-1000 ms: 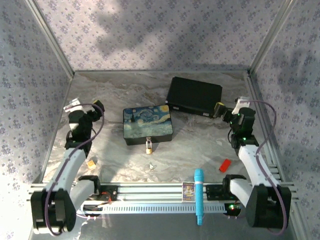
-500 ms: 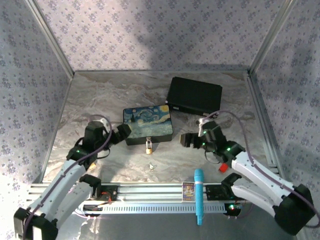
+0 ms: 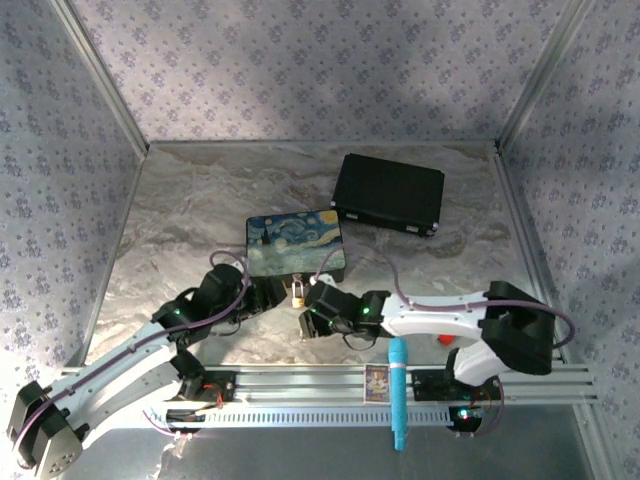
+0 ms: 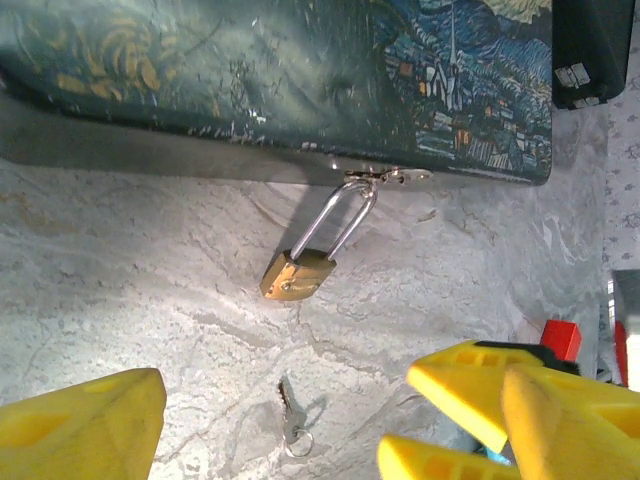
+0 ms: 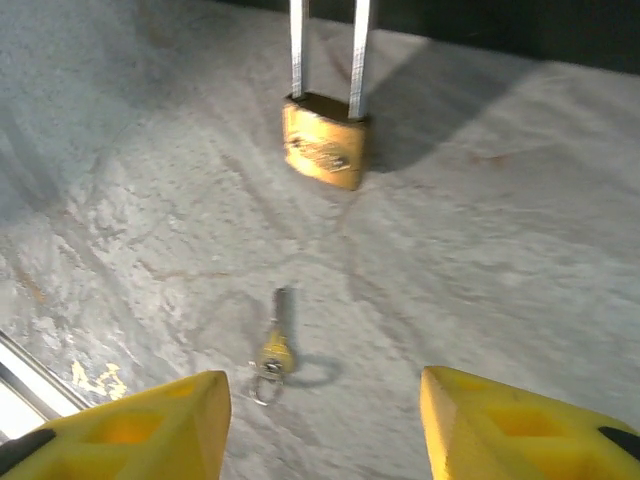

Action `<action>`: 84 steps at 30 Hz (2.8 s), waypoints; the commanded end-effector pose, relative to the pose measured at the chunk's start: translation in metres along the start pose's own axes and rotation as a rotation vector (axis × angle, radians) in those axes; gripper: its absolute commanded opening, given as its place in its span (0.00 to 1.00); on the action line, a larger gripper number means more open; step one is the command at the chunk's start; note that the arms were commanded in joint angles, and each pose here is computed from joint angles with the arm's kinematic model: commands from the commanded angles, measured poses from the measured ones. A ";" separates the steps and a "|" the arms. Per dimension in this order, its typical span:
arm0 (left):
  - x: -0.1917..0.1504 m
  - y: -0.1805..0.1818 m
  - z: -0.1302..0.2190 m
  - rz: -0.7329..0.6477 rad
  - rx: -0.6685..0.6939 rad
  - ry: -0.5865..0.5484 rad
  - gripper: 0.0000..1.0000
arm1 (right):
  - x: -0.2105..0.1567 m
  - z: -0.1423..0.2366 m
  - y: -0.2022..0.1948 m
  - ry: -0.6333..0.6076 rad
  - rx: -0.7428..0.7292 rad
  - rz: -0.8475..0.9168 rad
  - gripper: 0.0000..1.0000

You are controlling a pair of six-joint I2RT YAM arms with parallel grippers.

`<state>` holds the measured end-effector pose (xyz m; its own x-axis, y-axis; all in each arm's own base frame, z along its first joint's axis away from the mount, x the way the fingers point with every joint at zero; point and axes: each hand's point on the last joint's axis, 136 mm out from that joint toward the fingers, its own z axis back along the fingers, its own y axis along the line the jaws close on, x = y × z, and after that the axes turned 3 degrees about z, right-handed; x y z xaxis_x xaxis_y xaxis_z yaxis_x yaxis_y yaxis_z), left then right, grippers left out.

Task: Unlock a padlock with a key

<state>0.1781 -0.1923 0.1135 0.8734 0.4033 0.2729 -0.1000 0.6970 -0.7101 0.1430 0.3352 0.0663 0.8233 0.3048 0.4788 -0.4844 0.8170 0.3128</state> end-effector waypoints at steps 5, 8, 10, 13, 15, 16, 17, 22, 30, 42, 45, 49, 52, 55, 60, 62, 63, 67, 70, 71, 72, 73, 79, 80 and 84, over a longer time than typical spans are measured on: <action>0.003 0.001 0.000 0.020 0.004 -0.024 0.84 | -0.008 -0.019 0.018 0.038 -0.014 -0.022 0.44; 0.003 0.003 0.002 0.015 0.011 -0.026 0.84 | -0.017 -0.022 0.014 0.070 -0.045 -0.002 0.39; 0.003 0.004 0.001 0.011 0.014 -0.029 0.84 | -0.020 -0.026 0.014 0.081 -0.045 0.001 0.36; 0.003 0.005 0.001 0.005 0.018 -0.032 0.84 | -0.023 -0.031 0.018 0.094 -0.051 0.016 0.32; 0.003 0.006 0.000 0.005 0.023 -0.031 0.84 | -0.024 -0.034 0.019 0.107 -0.071 0.030 0.32; 0.003 0.007 0.000 0.008 0.025 -0.033 0.84 | -0.025 -0.036 0.019 0.113 -0.084 0.036 0.32; 0.003 0.008 0.000 0.012 0.027 -0.033 0.84 | -0.026 -0.038 0.019 0.120 -0.096 0.041 0.32; 0.003 0.012 0.001 0.022 0.034 -0.045 0.84 | -0.036 -0.047 0.010 0.160 -0.182 0.047 0.26; 0.004 0.018 0.002 0.035 0.043 -0.058 0.84 | -0.054 -0.044 -0.008 0.199 -0.325 0.060 0.25; 0.006 0.016 0.002 0.054 0.031 -0.070 0.84 | -0.066 -0.046 -0.007 0.229 -0.338 0.032 0.27; 0.005 0.016 0.002 0.067 0.025 -0.068 0.84 | -0.072 -0.045 -0.013 0.233 -0.352 0.030 0.23; 0.003 0.015 -0.001 0.096 -0.007 -0.065 0.84 | -0.073 -0.045 -0.017 0.219 -0.333 0.016 0.15; 0.001 0.012 -0.004 0.121 -0.034 -0.060 0.83 | -0.068 -0.037 -0.019 0.189 -0.333 0.020 0.15; 0.000 0.011 -0.005 0.117 -0.041 -0.053 0.83 | -0.066 -0.035 -0.018 0.177 -0.305 0.027 0.16; 0.000 0.012 -0.005 0.111 -0.035 -0.052 0.83 | -0.064 -0.036 -0.014 0.168 -0.306 0.049 0.20; 0.000 0.013 -0.005 0.114 -0.031 -0.053 0.83 | -0.066 -0.036 -0.016 0.179 -0.332 0.055 0.21; -0.001 0.013 -0.005 0.116 -0.033 -0.048 0.83 | -0.069 -0.035 -0.017 0.184 -0.344 0.060 0.20; -0.002 0.012 -0.007 0.130 -0.049 -0.047 0.79 | -0.075 -0.037 -0.015 0.183 -0.320 0.060 0.05; -0.004 0.004 -0.011 0.153 -0.091 -0.031 0.71 | -0.065 -0.034 -0.014 0.127 -0.247 0.051 0.01; -0.005 0.000 -0.012 0.157 -0.106 -0.023 0.70 | -0.060 -0.033 -0.012 0.105 -0.205 0.044 0.00; -0.007 -0.004 -0.014 0.162 -0.118 -0.011 0.68 | -0.055 -0.032 -0.011 0.087 -0.160 0.046 0.00; -0.010 -0.008 -0.016 0.170 -0.132 0.002 0.66 | -0.050 -0.029 -0.009 0.065 -0.121 0.058 0.00; -0.026 -0.041 -0.026 0.128 -0.173 0.062 0.64 | -0.028 -0.007 -0.008 -0.034 -0.004 0.159 0.00; -0.028 -0.044 -0.027 0.123 -0.171 0.066 0.64 | -0.026 -0.003 -0.006 -0.047 0.022 0.173 0.00; -0.036 -0.049 -0.039 0.147 -0.171 0.095 0.64 | -0.016 0.016 0.000 -0.115 0.087 0.233 0.00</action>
<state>0.1600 -0.2447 0.0862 0.9061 0.4068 0.1162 -0.1703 0.6021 -0.7801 0.1254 0.3136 0.0507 0.7307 0.3926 0.5585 -0.5977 0.7633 0.2453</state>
